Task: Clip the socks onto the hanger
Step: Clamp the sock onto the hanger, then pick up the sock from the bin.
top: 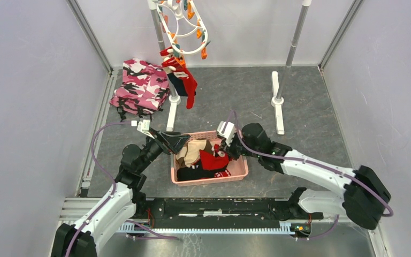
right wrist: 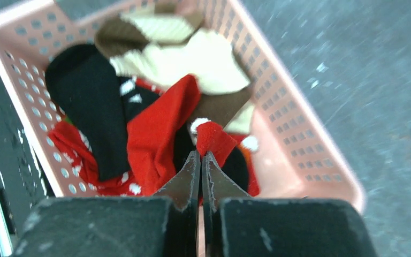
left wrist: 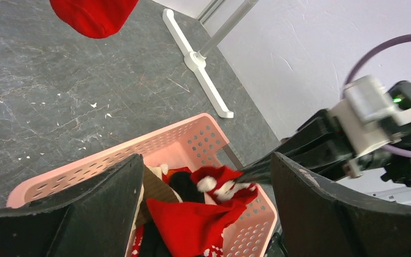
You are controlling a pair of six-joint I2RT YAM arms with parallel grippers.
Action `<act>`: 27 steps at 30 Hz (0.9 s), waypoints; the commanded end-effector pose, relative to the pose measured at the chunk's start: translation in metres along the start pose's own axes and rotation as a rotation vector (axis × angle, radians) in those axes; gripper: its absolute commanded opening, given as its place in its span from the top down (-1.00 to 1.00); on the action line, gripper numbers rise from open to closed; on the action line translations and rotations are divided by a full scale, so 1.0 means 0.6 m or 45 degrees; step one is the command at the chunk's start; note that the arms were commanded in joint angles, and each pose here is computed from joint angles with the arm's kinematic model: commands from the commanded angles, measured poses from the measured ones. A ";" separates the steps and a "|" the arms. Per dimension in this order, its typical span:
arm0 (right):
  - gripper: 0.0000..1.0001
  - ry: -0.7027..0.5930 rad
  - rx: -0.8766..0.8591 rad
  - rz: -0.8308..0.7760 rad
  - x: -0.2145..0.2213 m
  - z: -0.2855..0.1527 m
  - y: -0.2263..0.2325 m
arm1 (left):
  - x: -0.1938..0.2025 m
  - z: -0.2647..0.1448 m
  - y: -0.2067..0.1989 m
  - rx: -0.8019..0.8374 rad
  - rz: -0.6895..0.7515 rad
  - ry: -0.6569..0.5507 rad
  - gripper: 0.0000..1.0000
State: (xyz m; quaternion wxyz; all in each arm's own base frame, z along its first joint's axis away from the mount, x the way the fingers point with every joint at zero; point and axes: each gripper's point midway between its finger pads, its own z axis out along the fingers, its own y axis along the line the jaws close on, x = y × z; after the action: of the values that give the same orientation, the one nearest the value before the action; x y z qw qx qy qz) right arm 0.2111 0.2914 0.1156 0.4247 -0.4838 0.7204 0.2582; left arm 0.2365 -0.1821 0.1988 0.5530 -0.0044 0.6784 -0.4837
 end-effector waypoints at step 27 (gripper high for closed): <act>1.00 -0.847 0.143 -0.271 -0.375 -0.148 -0.032 | -0.051 0.005 -0.141 0.682 0.637 -0.296 -0.84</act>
State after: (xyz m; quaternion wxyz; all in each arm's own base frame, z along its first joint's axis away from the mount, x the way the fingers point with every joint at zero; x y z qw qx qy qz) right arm 0.2379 0.3177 0.3082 0.6522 -0.4366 0.5463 0.2926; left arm 0.2192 -0.2093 0.2537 0.6388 0.1622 0.5322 -0.5314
